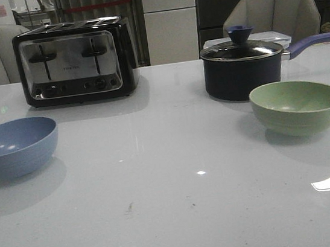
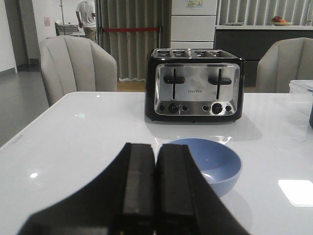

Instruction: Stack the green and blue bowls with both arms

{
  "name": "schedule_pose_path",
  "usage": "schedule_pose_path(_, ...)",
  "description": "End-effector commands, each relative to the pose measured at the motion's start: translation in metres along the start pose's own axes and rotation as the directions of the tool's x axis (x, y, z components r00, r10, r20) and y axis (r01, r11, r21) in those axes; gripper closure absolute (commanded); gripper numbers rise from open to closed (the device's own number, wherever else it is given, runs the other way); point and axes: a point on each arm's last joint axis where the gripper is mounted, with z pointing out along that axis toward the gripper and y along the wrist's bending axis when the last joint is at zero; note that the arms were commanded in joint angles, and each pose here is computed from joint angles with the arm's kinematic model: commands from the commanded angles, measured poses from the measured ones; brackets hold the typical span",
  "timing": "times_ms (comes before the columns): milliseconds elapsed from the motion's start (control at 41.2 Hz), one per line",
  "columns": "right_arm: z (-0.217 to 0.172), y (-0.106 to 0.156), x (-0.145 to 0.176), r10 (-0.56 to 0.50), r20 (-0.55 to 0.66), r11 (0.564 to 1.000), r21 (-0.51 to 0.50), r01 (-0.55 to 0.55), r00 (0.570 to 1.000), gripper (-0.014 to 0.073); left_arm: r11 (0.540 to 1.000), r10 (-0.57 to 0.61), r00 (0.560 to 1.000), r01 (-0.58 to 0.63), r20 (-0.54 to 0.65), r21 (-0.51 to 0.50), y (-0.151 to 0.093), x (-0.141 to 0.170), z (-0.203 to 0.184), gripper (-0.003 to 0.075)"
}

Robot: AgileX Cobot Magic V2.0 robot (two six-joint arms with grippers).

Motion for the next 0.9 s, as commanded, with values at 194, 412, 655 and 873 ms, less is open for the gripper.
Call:
schedule_pose_path(194, -0.0022, -0.0002, -0.0105, -0.013, 0.109, 1.0, 0.003, 0.013, 0.994, 0.0538, 1.0, -0.006, 0.995, 0.006, 0.1, 0.001, 0.0, -0.0075, -0.0019, 0.0627)
schedule_pose_path(412, -0.0022, -0.0002, -0.0105, -0.013, 0.109, 1.0, 0.003, 0.013, 0.994, 0.0538, 1.0, -0.006, 0.995, 0.006, 0.1, 0.001, 0.0, -0.0075, -0.0019, 0.0627)
schedule_pose_path(655, -0.0022, -0.0002, -0.0106, -0.013, 0.11, 1.0, 0.003, 0.013, 0.994, 0.0538, 0.998, 0.06, 0.993, -0.06, 0.1, -0.005, -0.0001, -0.0075, -0.0019, 0.0627)
schedule_pose_path(873, -0.0028, -0.0002, -0.0145, -0.014, 0.139, 1.0, 0.004, 0.014, 0.99, 0.0538, 0.998, 0.058, 0.99, -0.058, 0.128, -0.005, -0.0003, -0.0101, -0.0022, 0.0627)
